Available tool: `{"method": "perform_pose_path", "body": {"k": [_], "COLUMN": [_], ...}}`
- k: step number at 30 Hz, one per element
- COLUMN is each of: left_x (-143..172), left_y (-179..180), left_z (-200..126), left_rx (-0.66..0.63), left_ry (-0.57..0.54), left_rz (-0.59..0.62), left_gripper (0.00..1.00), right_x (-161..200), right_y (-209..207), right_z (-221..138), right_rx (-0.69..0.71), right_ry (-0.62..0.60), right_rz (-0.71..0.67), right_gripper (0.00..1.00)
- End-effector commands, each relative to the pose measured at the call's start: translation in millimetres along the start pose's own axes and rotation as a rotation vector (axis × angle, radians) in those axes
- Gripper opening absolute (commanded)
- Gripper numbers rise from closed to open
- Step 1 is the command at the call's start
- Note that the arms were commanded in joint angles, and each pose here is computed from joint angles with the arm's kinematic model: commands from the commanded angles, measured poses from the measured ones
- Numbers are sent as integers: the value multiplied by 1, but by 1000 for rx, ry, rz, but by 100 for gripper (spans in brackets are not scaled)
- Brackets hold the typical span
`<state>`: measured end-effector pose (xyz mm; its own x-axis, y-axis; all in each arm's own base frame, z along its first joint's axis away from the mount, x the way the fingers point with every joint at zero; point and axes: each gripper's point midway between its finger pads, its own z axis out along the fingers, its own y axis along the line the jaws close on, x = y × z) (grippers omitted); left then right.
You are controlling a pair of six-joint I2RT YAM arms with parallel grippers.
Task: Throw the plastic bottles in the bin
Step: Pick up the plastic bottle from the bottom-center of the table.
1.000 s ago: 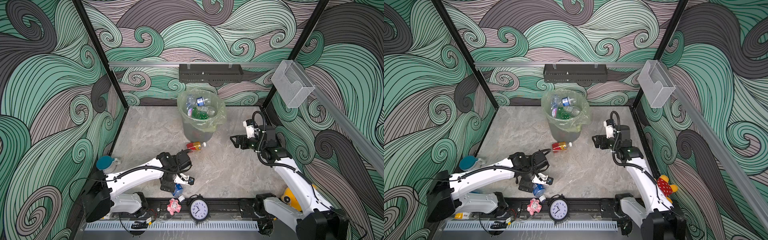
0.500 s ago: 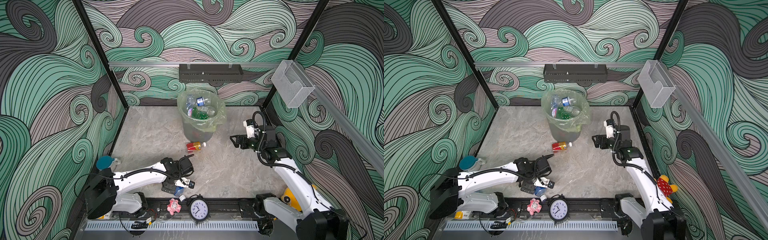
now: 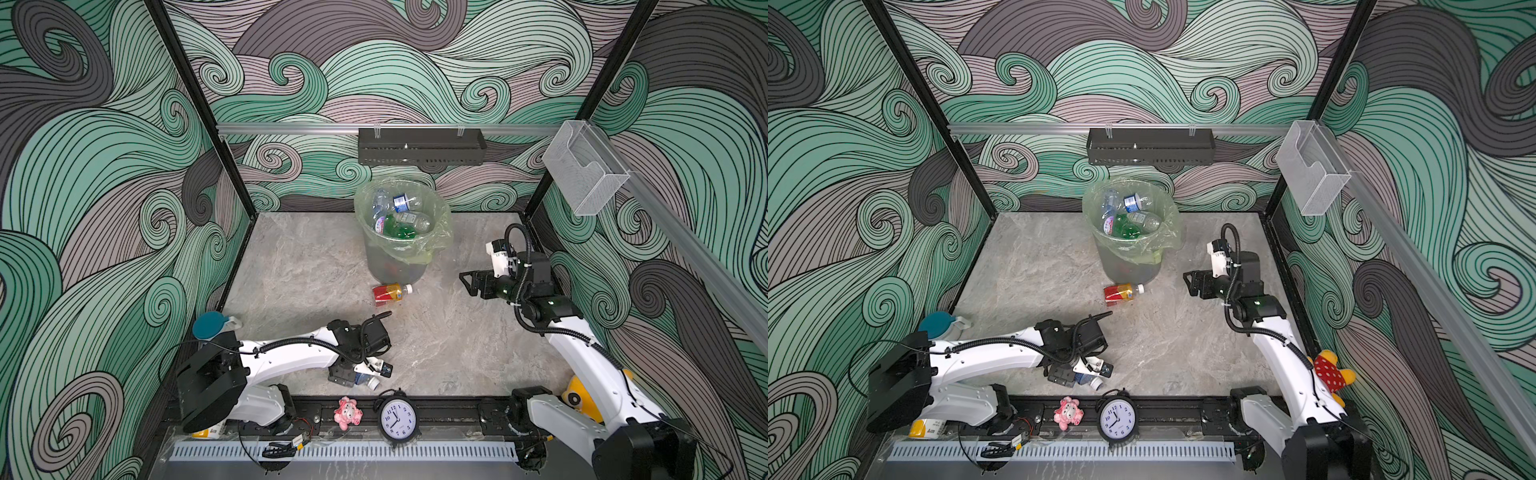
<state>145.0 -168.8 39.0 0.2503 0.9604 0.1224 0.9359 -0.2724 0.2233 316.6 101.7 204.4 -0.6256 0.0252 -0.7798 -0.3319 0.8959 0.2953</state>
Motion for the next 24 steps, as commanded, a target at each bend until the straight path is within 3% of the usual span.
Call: {"method": "perform_pose_path", "body": {"k": [1,5,16,24], "left_x": [-7,-9,-8,-12], "left_y": [14,21,29,56], "left_z": [-2,-4,-11,-30], "left_rx": [-44,-58,-106,-217], "left_ry": [5,14,-3,-71], "left_rz": [-27,-65,-119,-329], "left_gripper": [83,74,61,56], "right_x": [-2,-2,-4,-6], "right_y": [3,3,4,4], "right_z": [-3,-4,-7,-7], "right_rx": [-16,-18,-15,-13], "right_ry": [-20,-23,-32,-30], "right_rz": [2,0,-4,-3], "right_gripper": [88,88,88,88]}}
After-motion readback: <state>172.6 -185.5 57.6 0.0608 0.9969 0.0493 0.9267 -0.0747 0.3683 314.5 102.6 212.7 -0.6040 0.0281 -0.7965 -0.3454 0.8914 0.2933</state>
